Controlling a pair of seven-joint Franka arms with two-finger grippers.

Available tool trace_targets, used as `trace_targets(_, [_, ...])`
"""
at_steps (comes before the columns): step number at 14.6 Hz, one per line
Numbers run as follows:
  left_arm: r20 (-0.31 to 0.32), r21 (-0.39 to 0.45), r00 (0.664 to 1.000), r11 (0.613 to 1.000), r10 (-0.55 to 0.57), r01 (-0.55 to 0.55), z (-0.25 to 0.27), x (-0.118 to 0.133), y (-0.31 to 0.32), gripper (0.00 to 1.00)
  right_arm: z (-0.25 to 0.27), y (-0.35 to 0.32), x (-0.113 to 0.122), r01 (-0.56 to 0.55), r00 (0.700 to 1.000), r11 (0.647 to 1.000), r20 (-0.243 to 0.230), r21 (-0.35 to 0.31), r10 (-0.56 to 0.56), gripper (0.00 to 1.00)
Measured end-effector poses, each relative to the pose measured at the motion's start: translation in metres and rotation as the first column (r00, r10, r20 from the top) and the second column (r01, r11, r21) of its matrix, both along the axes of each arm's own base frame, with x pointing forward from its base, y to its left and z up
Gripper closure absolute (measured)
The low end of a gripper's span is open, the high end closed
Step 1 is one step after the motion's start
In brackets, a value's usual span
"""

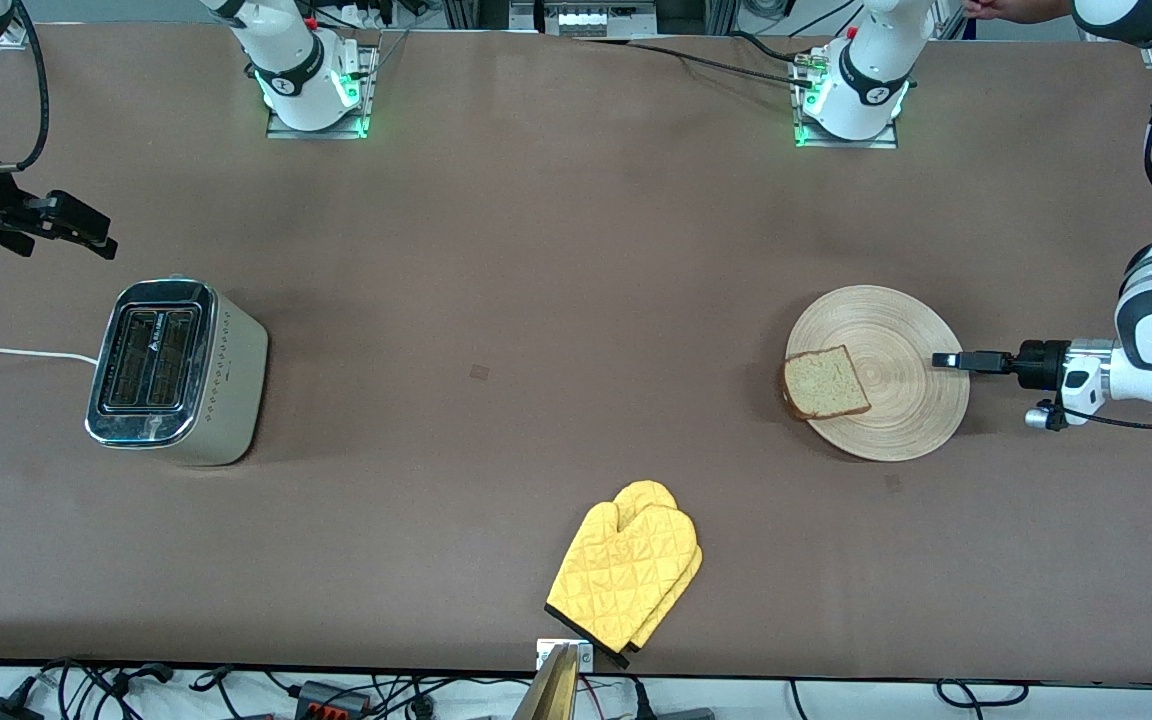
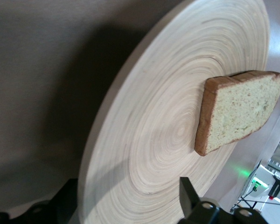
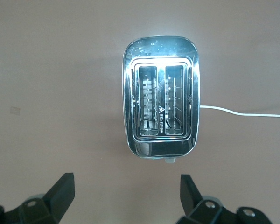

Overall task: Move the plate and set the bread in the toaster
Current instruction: 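Reach the left gripper to the rim of the wooden plate, then push the plate toward the toaster with the left gripper while the right gripper reaches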

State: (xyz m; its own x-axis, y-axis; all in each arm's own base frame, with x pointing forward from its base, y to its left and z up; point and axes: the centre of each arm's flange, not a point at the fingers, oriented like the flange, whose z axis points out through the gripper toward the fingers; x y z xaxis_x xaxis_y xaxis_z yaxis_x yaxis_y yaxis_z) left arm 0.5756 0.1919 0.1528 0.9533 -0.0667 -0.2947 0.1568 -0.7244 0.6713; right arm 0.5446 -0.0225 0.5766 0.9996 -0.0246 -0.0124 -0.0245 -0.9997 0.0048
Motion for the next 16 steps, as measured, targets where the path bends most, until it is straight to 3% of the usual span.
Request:
trace_targets(7, [0.038, -0.026, 0.999, 0.999, -0.034, 0.035, 0.001, 0.001, -0.003, 0.82, 0.000, 0.000, 0.000, 0.000, 1.000, 1.000, 0.001, 0.000, 0.000, 0.00])
trace_targets(10, [0.036, -0.091, 0.999, 0.996, -0.019, 0.023, 0.008, 0.002, -0.009, 0.88, 0.000, 0.000, 0.000, 0.000, 1.000, 1.000, 0.000, 0.000, 0.000, 0.00])
trace_targets(16, [0.035, -0.197, 0.998, 0.979, -0.045, 0.051, 0.014, 0.014, -0.058, 0.90, -0.006, 0.000, 0.001, 0.000, 1.000, 1.000, -0.011, 0.001, 0.000, 0.00])
